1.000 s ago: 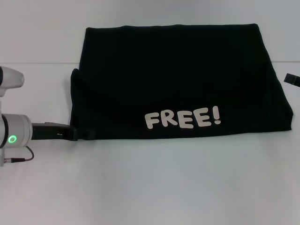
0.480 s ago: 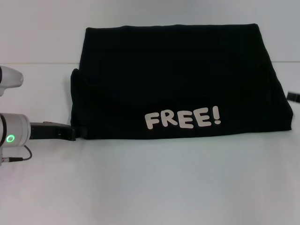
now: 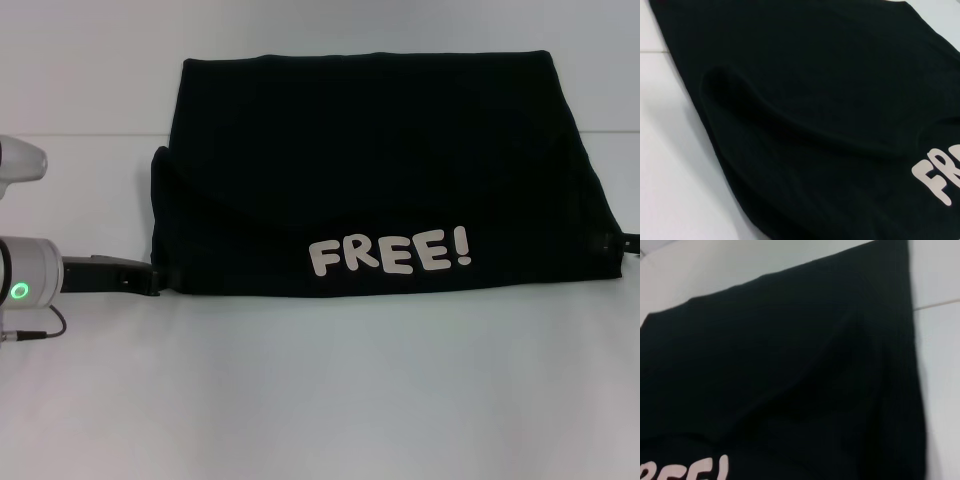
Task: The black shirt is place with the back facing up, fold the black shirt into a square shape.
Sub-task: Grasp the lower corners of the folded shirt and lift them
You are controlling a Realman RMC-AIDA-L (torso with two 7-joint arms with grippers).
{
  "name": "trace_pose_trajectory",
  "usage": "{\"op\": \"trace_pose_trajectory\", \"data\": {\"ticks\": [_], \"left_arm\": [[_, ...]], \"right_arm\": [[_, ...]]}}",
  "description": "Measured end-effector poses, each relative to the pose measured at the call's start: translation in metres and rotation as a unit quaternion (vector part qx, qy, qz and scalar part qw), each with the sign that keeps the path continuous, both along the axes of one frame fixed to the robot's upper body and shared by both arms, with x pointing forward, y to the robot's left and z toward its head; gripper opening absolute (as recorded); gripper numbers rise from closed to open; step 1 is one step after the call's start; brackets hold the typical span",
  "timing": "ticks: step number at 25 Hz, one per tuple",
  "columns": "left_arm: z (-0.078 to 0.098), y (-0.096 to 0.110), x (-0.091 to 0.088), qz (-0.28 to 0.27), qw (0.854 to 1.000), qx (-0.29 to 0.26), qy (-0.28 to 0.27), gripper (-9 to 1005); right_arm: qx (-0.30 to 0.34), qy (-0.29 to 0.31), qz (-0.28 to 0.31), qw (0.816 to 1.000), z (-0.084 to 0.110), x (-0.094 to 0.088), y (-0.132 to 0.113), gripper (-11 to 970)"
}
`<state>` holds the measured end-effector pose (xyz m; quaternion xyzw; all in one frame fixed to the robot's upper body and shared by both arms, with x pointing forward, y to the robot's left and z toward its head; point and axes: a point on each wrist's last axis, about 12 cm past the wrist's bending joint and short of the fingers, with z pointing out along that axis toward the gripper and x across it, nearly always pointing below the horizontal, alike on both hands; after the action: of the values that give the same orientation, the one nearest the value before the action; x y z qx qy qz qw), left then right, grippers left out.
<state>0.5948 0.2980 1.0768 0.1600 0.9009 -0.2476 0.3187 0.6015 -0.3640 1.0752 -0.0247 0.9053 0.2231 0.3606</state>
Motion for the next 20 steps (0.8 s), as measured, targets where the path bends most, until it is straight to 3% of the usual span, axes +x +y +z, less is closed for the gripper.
{"op": "trace_pose_trajectory", "data": {"ticks": [6,13,15,20], "left_arm": [[0.001,-0.001,0.002,-0.002,1.000,0.001,-0.001,3],[0.003,0.001,0.003,-0.001,1.000,0.004,-0.003,3],[0.003,0.001,0.003,0.001,1.000,0.005,-0.004,3],[0.002,0.001,0.003,0.002,1.000,0.004,-0.004,3]], "right_arm": [[-0.012,-0.001,0.020,1.000,-0.003,0.010,0.024,735],[-0.005,0.002,0.032,0.999,-0.004,0.007,0.028,675],[-0.003,0.003,0.033,0.999,-0.004,0.006,0.027,437],[0.002,0.006,0.040,0.999,-0.003,0.002,0.024,314]]}}
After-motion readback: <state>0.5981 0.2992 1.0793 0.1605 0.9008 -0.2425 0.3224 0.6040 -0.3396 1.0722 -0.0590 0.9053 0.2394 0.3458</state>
